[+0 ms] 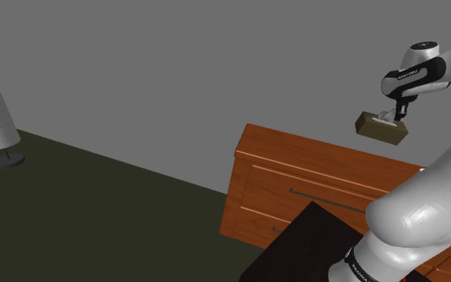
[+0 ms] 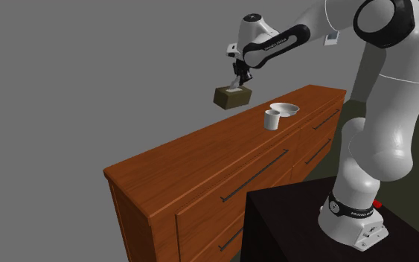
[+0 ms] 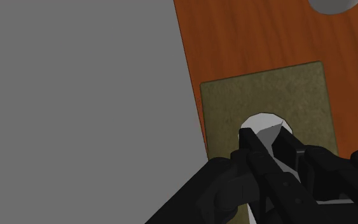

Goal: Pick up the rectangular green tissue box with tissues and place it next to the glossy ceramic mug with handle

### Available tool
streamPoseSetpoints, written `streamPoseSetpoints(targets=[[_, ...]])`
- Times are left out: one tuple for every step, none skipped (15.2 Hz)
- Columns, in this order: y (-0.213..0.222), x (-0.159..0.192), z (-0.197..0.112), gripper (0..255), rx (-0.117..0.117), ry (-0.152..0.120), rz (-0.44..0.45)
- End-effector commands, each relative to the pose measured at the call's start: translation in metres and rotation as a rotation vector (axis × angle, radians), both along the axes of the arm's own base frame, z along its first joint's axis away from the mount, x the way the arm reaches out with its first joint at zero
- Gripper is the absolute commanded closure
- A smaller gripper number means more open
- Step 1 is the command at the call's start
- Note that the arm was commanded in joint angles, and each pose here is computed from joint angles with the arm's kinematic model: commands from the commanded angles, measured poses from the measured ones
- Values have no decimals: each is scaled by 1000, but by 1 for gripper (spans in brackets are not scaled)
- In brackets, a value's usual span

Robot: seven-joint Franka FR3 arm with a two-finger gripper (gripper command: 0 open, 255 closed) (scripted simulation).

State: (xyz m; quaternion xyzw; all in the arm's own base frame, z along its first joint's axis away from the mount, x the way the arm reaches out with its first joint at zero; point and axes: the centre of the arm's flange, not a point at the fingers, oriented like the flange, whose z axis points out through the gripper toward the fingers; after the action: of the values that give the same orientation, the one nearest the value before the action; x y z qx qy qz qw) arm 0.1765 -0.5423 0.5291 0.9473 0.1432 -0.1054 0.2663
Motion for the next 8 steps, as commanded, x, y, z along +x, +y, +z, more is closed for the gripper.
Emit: streamPoseSetpoints(targets=[[2, 0, -11, 255, 0, 0, 0], [2, 0, -16, 255, 0, 0, 0], [2, 0, -22, 255, 0, 0, 0], [2, 0, -27, 255, 0, 0, 0], [2, 0, -32, 255, 0, 0, 0], [2, 0, -37, 255, 0, 0, 0], [2, 0, -43, 255, 0, 0, 0], [2, 0, -48, 255, 0, 0, 0]])
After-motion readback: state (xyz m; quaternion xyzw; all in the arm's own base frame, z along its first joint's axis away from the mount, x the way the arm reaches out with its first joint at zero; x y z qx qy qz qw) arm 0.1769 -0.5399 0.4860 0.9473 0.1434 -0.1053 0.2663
